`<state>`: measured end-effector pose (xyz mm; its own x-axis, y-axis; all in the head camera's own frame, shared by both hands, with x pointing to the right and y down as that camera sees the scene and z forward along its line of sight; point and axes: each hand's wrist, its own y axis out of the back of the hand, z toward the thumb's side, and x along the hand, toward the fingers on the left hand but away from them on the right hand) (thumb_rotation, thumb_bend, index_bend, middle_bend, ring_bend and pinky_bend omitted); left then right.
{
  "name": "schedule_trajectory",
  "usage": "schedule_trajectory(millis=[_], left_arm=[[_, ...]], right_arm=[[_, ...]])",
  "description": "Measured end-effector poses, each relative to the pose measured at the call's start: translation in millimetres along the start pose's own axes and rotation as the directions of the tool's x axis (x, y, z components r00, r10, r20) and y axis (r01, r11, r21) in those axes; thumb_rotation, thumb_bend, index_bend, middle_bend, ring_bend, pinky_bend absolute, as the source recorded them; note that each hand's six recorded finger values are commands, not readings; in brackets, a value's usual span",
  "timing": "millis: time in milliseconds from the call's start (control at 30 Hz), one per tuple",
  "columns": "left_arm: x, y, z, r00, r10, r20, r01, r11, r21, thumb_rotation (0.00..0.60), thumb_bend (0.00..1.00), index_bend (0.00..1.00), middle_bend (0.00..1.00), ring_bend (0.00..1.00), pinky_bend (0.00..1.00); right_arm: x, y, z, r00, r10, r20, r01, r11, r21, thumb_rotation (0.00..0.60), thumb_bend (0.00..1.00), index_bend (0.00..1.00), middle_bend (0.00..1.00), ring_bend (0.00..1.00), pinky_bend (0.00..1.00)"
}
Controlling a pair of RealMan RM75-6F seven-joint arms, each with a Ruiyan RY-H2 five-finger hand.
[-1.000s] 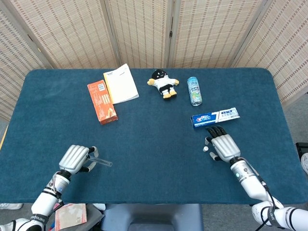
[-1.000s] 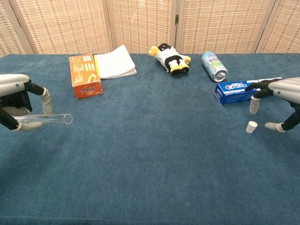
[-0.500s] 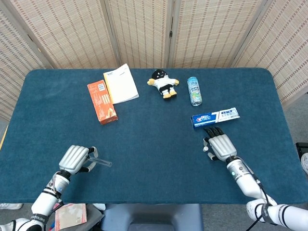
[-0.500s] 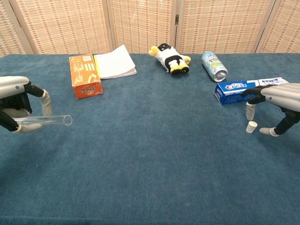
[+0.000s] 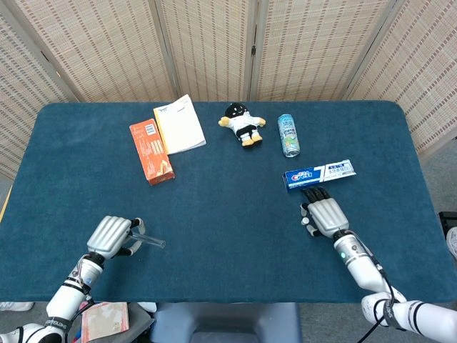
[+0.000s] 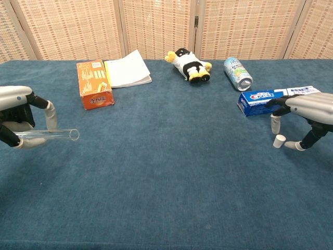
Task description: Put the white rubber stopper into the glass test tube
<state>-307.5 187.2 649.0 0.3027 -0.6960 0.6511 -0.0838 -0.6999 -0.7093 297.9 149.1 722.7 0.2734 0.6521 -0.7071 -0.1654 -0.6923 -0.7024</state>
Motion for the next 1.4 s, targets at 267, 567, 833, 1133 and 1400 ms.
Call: schedule_trajectory(millis=[267,567,833,1133,1400], left_arm=[[0.0,-0.2,-1.0,1.000,0.001,-0.002,-0.001,1.000,-0.002,0.600,0.36,0.56,1.00,1.00,1.00],[0.1,-1.0,-2.2,1.000,-0.001,-0.005,0.001,1.000,-0.001,0.600,0.36,0.56,1.00,1.00,1.00],[0.2,-1.8,-2.4,1.000,-0.004,-0.008,0.004,1.000,-0.001,0.600,0.36,0.56,1.00,1.00,1.00],[1.1,-0.3,-2.8,1.000,-0.002,-0.011,0.002,1.000,-0.002,0.600,0.36,0.56,1.00,1.00,1.00],[8.4,13.0,-0.8,1.000,0.014,0.000,-0.014,0.999,-0.051,0.600,0.36,0.57,1.00,1.00,1.00]], right_arm=[[-1.5,-2.3,1.0,1.000,0.009,0.000,-0.009,1.000,0.004,0.600,0.30,0.45,0.09,0.00,0.00],[-3.2,-3.0,1.3,1.000,0.013,0.002,-0.013,1.000,0.001,0.600,0.31,0.45,0.09,0.00,0.00],[-3.6,-2.8,1.2,1.000,0.015,0.003,-0.015,1.000,-0.003,0.600,0.33,0.47,0.10,0.00,0.00],[-2.6,0.7,1.6,1.000,0.000,0.000,0.000,1.000,-0.014,0.600,0.41,0.53,0.13,0.00,0.00],[10.4,31.9,10.9,0.996,-0.079,-0.042,0.076,0.995,-0.057,0.600,0.47,0.55,0.15,0.00,0.00]])
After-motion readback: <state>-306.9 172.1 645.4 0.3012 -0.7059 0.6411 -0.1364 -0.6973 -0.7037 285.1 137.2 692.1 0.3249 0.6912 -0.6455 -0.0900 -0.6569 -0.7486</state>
